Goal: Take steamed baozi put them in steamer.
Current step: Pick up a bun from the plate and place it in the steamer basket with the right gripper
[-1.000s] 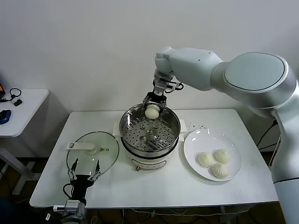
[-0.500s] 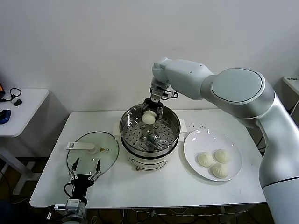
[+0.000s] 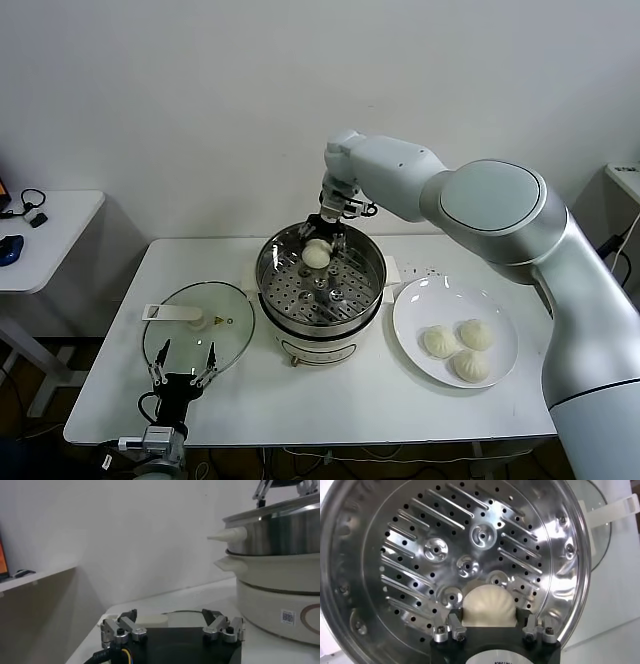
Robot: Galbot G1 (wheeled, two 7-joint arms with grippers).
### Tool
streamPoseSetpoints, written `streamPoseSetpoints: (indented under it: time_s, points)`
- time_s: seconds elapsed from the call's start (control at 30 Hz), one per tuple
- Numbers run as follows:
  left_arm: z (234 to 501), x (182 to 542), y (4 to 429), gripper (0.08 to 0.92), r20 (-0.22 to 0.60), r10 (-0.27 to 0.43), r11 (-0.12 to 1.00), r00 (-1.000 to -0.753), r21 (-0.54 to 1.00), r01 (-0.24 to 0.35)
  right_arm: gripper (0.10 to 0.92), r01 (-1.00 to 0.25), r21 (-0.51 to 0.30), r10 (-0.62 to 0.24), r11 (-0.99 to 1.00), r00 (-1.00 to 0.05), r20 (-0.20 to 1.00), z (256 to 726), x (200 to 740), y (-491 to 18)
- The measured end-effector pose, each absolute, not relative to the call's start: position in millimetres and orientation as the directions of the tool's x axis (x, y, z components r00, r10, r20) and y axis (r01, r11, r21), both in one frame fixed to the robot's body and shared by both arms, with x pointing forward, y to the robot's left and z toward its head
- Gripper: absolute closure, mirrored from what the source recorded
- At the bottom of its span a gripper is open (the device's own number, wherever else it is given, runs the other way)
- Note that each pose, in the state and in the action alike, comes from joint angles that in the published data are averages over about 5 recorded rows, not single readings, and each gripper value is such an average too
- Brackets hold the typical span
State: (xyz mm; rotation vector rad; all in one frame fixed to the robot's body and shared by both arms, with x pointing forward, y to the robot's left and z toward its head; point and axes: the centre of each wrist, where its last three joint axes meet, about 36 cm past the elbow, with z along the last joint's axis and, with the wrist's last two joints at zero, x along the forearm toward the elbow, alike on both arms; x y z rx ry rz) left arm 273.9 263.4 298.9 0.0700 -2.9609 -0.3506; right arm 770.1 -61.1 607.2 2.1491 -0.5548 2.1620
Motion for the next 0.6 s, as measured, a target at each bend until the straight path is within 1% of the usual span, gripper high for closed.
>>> streamPoseSetpoints:
  time_s: [0.3,0.5,0.6]
  points:
    - [298.2,273.1,264.0,0.177,0.149,-0.067,0.971,-0.987,0.237,-0.030,0.301,-0.275,-0.222,-0.220,-0.935,-0.039,0.975,606.8,770.0,-56.9]
    - [298.4,272.7,264.1,0.177,0.148,-0.067,0.971,-0.987,0.237,-0.030,0.213,-0.270,-0.209,-0.207,-0.940,-0.036,0.978,609.4,769.2,-55.6]
    - [298.9,272.9,263.4,0.177,0.147,-0.065,0.971,-0.987,0.237,-0.029,0.201,-0.270,-0.203,-0.201,-0.941,-0.035,0.979,612.6,769.2,-56.5]
